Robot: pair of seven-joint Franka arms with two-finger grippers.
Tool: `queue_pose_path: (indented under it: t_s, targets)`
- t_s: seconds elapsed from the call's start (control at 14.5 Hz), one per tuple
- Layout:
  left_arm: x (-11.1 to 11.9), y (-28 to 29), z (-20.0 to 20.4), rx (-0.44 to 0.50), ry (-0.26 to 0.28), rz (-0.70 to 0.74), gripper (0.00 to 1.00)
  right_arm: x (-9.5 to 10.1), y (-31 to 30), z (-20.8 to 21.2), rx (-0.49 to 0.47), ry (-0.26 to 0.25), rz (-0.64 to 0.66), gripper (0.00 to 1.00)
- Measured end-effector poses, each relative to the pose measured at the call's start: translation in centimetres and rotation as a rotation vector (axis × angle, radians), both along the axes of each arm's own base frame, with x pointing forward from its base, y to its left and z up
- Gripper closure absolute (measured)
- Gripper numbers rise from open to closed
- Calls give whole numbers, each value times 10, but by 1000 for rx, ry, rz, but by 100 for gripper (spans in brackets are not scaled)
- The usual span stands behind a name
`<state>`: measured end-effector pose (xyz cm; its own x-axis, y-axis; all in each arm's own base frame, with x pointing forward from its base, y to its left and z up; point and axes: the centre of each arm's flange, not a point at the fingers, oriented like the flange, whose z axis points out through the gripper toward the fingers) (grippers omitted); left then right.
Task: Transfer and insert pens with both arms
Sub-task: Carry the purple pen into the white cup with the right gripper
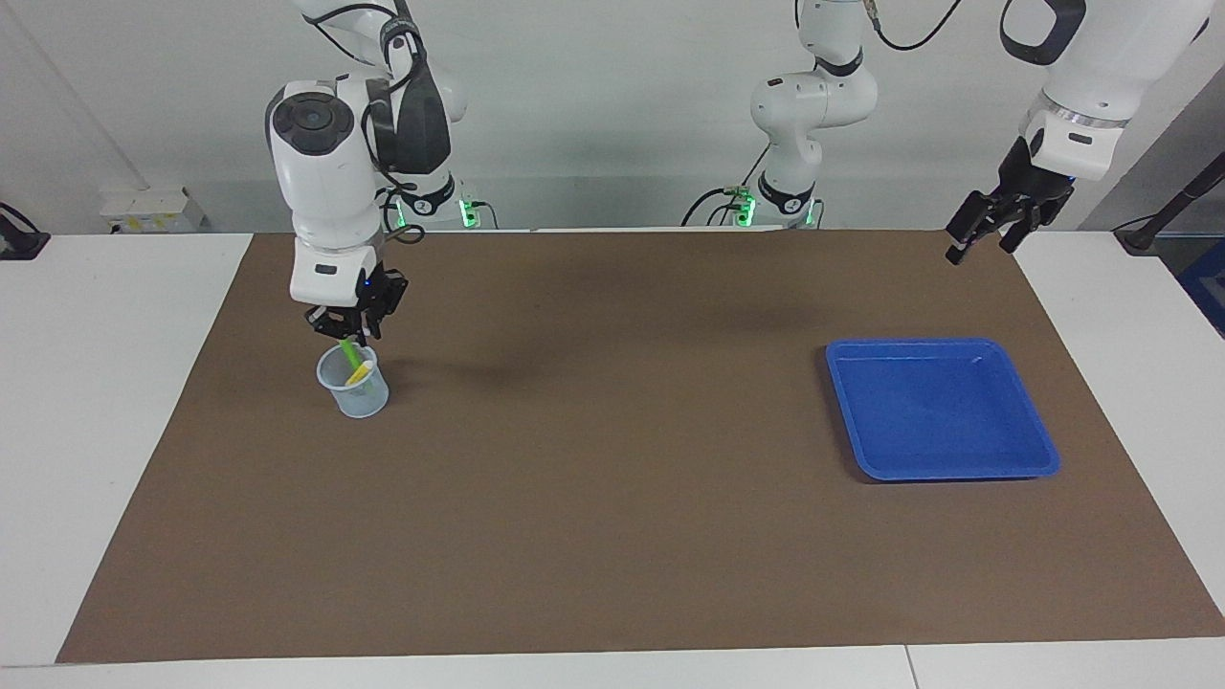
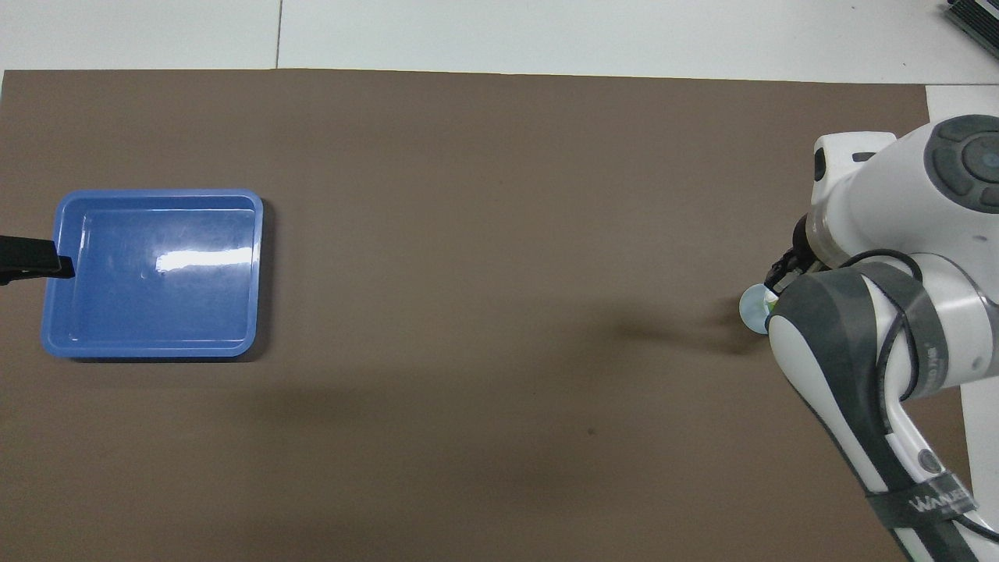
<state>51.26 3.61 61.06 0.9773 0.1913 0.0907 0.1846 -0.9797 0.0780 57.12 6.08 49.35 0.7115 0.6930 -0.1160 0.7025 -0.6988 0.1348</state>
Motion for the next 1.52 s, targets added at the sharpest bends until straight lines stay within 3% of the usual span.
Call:
queue_pose_path:
  t_s: [0.35,0.69,0.76,1.24,1.52]
  targets:
    - [0,1,2,6,-7,-50,0,5,-28,-28,-10,-66,46,81]
    - [0,-2,2,14,-7,-65,0,-1,-23,-51,-4,-61,61,81]
    - [0,-3,2,15,-7,-67,0,-1,-22,-51,-4,-60,61,75]
    - [1,-8,2,16,-6,-78,0,-10,-21,-35,41,-51,23,1]
    - [1,-26,2,16,-6,-113,0,-20,-19,-2,32,-41,-11,0]
